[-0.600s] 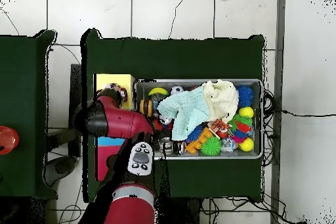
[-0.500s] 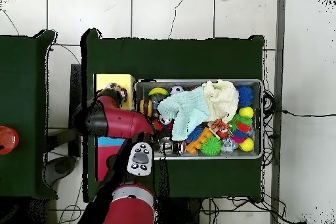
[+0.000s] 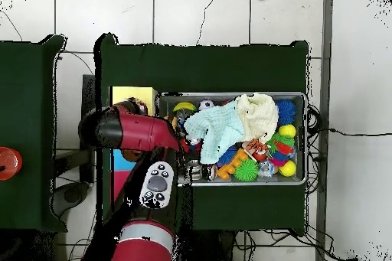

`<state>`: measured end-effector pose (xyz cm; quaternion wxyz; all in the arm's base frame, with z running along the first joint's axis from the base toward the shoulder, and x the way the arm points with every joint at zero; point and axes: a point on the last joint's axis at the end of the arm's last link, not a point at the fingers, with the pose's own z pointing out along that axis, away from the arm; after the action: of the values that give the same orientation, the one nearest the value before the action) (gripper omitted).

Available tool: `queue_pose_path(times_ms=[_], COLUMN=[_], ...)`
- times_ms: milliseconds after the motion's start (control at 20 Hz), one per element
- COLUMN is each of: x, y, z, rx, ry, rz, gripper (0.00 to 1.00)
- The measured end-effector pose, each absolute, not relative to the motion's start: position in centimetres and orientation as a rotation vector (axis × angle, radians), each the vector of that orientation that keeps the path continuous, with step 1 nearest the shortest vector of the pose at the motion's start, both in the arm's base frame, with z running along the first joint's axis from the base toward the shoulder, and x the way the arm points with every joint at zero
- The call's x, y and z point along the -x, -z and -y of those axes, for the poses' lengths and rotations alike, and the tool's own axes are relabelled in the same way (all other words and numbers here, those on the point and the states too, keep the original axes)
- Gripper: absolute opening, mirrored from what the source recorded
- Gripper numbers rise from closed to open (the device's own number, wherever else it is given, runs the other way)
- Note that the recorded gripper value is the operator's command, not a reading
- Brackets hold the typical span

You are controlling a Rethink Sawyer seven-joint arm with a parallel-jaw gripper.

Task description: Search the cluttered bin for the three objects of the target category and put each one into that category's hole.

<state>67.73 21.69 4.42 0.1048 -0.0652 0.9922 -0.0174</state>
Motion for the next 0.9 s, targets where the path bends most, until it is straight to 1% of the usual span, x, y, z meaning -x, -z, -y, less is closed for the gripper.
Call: queue_pose_path(times_ms=[100, 250, 350, 900], x=[-67.9, -68.8, -69.0, -69.4], y=[-5.0, -7.5, -8.2, -8.3], z=[-21.6, -21.5, -21.6, -21.4], rx=[0.198, 0.215, 0.225, 0.251], ry=[0.045, 0.025, 0.017, 0.014], rz=[-2.956, -3.048, -3.081, -3.110], gripper=[1.00, 1.00, 1.00, 1.00])
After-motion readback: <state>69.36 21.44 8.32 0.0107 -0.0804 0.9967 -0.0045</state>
